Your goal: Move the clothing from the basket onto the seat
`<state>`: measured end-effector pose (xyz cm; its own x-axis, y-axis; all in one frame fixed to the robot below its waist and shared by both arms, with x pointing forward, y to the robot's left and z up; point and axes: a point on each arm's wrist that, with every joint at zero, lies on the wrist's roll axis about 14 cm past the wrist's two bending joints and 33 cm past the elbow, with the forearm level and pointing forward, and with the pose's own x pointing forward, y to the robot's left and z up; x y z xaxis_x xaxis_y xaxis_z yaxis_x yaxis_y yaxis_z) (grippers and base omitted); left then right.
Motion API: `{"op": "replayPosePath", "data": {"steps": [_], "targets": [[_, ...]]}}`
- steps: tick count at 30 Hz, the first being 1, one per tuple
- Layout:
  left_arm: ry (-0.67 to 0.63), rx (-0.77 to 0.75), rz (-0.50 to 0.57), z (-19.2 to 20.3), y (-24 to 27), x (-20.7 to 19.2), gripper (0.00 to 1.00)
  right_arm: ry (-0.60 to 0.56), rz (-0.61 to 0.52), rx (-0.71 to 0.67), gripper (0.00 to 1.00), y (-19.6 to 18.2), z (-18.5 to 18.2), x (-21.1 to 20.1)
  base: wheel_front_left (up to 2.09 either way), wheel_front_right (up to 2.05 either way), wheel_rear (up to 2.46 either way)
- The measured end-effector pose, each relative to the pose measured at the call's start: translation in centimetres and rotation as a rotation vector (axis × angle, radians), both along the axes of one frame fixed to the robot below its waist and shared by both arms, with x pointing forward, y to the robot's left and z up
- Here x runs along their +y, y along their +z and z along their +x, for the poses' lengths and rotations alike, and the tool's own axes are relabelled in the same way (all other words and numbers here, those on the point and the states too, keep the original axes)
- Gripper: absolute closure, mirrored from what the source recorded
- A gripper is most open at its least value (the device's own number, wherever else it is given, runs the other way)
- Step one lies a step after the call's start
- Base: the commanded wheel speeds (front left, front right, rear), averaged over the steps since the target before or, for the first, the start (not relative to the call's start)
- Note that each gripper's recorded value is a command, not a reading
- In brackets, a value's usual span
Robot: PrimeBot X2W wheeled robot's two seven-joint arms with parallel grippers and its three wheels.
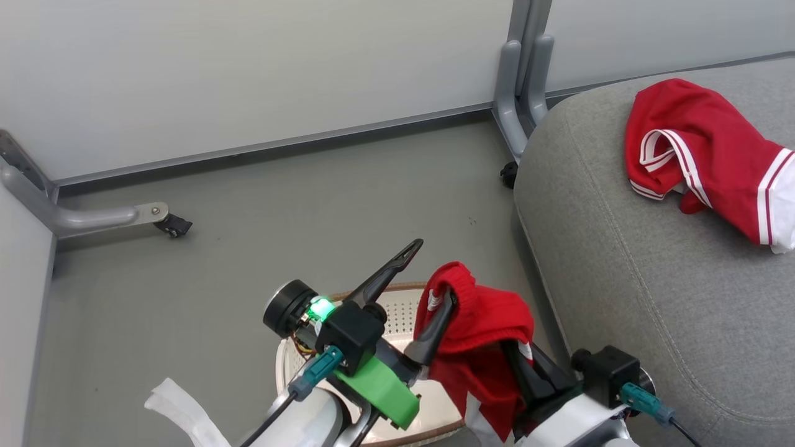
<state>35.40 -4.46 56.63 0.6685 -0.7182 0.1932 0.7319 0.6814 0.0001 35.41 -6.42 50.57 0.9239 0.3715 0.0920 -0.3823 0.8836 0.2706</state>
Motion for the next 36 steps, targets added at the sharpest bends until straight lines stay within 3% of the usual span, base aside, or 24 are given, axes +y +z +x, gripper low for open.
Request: {"op": "replayPosePath", "data": {"steps": [17, 36], "targets": [[-0.012, 0.105, 0.037, -0.7, -4.4, 0.4, 0.00, -0.143, 0.135, -0.165, 1.00, 6.3, 2.1, -4.6, 0.00, 0.00, 0.00], [-0.155, 0.158, 0.046, -1.9, -6.6, -2.9, 0.00, -0.424, 0.094, -0.275, 1.00, 9.2, 0.9, -14.0, 0.00, 0.00, 0.00]]}}
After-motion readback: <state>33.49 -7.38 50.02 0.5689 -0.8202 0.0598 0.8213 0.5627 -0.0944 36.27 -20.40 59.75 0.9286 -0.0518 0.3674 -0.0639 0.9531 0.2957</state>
